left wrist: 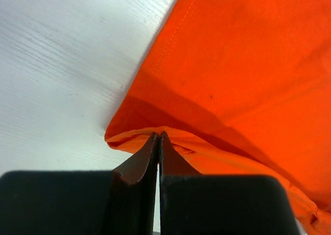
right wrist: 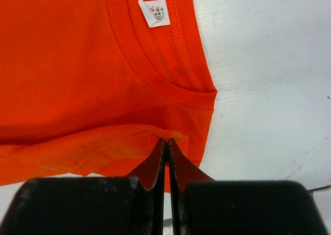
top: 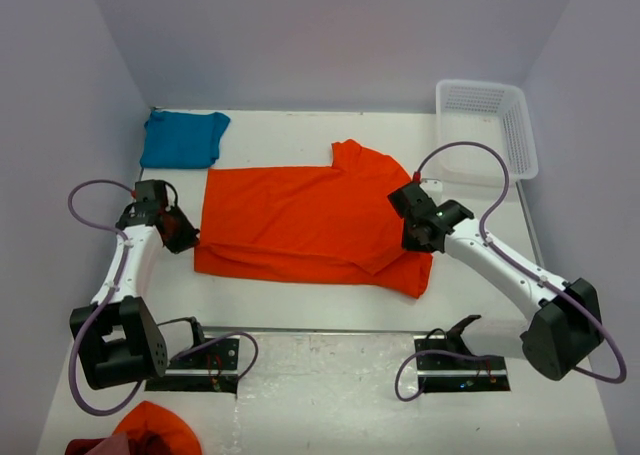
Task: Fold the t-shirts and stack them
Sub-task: Grap the side of the flattened tshirt closest away from the robot with both arms, then fold the flattened tshirt in 1/3 of the way
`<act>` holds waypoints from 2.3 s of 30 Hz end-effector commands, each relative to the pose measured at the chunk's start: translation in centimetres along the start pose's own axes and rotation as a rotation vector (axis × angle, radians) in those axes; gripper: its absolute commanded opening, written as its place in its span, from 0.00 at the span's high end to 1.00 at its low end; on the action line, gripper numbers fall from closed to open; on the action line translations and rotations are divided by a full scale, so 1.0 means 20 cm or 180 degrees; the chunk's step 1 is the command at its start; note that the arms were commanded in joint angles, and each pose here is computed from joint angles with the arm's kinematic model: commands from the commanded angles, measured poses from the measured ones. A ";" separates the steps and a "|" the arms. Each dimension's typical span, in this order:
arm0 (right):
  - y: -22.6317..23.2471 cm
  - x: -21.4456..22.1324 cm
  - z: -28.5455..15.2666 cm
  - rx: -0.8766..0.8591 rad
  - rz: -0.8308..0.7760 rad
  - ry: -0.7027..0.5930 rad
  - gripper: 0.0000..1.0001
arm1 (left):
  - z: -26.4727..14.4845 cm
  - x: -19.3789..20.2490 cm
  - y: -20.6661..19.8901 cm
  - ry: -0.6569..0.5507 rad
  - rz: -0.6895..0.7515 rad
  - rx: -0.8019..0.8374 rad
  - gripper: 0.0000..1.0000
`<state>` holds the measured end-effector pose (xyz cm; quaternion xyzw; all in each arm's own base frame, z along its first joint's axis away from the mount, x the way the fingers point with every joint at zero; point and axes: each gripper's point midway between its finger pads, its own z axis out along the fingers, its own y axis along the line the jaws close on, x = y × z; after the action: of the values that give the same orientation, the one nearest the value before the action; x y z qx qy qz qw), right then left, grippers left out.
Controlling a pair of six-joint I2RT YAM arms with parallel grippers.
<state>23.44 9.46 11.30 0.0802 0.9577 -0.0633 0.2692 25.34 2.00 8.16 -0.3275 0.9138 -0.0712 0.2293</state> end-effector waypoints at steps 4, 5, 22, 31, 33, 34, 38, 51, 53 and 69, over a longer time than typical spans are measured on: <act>0.04 -0.11 0.02 -0.0033 0.0032 -0.0118 1.00 | 0.04 -0.06 -0.02 -0.0089 -0.0093 0.0051 1.00; 0.04 -0.11 0.03 -0.0017 0.0017 -0.0116 1.00 | 0.04 -0.06 -0.02 -0.0092 -0.0098 0.0046 1.00; 0.06 -0.19 0.13 0.0060 -0.0003 -0.0058 1.00 | 0.13 -0.08 -0.03 -0.0030 -0.0127 0.0046 1.00; 0.04 -0.22 0.19 0.0148 0.0018 -0.0053 1.00 | 0.17 -0.10 -0.04 -0.0014 -0.0129 0.0037 1.00; 0.04 -0.23 0.20 0.0162 0.0015 -0.0026 1.00 | 0.18 -0.10 -0.05 -0.0009 -0.0128 0.0045 1.00; 0.05 -0.24 0.20 0.0158 0.0005 -0.0034 1.00 | 0.18 -0.11 -0.04 -0.0011 -0.0124 0.0041 1.00; 0.06 -0.26 0.22 0.0150 -0.0005 -0.0028 1.00 | 0.19 -0.12 -0.06 -0.0013 -0.0113 0.0058 1.00; 0.08 -0.25 0.32 0.0170 -0.0044 0.0086 1.00 | 0.22 -0.15 -0.09 0.0012 -0.0031 0.0167 1.00; 0.09 -0.24 0.33 0.0173 -0.0053 0.0111 1.00 | 0.23 -0.15 -0.10 0.0020 -0.0017 0.0173 1.00; 0.15 -0.27 0.47 0.0165 -0.0064 0.0212 1.00 | 0.06 -0.35 0.00 -0.0643 -0.0152 -0.0279 0.09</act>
<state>31.21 9.38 5.00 0.0757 0.9693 -0.1067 0.2080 28.65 3.48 4.94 -0.3460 0.9116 -0.0501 0.2164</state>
